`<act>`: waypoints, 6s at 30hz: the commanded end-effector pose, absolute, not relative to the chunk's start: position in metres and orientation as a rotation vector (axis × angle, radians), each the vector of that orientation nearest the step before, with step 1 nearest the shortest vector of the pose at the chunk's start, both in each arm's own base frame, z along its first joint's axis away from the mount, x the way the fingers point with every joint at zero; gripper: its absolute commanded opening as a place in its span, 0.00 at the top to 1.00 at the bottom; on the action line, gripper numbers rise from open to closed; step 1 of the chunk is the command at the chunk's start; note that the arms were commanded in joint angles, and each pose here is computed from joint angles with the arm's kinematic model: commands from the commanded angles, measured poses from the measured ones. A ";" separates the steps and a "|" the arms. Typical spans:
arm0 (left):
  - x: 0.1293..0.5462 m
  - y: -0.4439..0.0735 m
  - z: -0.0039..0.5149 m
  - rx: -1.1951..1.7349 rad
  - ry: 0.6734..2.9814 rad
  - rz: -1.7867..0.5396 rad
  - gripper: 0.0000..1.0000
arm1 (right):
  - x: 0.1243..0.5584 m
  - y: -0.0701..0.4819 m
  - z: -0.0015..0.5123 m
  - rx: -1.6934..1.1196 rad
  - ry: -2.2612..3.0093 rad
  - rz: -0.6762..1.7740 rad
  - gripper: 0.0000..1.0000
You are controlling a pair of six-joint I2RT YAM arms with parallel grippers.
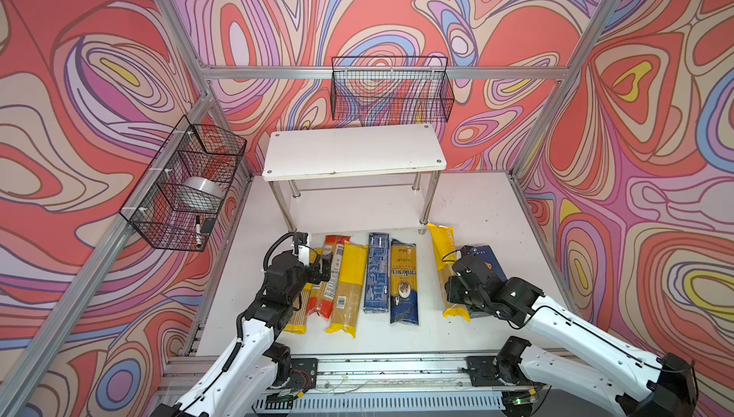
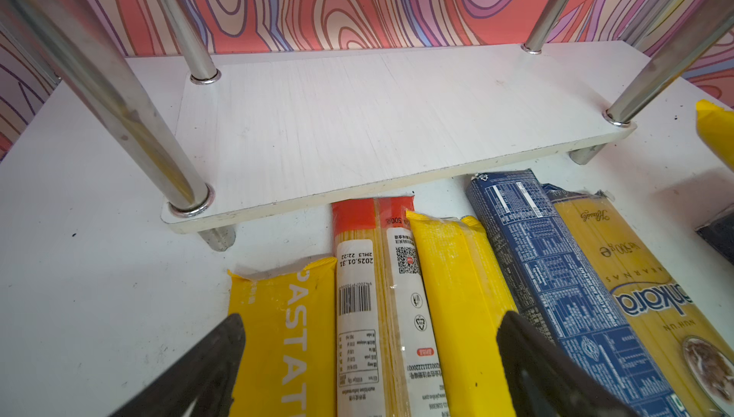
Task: Place and organize the pasta boxes and bags onto the shelf
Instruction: 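Lift the yellow PASTATIME bag upright with the right gripper, then carry the bag over the white shelf top with the right gripper, then lower the yellow PASTATIME bag onto the shelf top and open the right gripper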
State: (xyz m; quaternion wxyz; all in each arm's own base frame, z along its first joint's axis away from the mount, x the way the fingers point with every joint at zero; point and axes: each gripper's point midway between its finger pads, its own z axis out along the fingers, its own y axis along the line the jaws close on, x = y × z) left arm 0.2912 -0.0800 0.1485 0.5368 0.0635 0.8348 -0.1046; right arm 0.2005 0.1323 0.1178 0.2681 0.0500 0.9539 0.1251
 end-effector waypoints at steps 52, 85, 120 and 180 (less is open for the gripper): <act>0.292 -0.081 0.157 0.156 1.952 -0.258 0.00 | 0.256 0.122 0.392 -0.095 2.143 0.141 1.00; 0.289 -0.080 0.159 0.154 1.935 -0.257 0.00 | 0.353 0.173 0.448 -0.195 2.102 0.228 1.00; 0.289 -0.079 0.159 0.150 1.938 -0.253 0.00 | 0.428 0.189 0.420 -0.132 2.152 0.285 0.97; 0.287 -0.084 0.160 0.175 1.924 -0.276 0.00 | 0.304 0.159 0.465 -0.024 1.720 0.737 0.24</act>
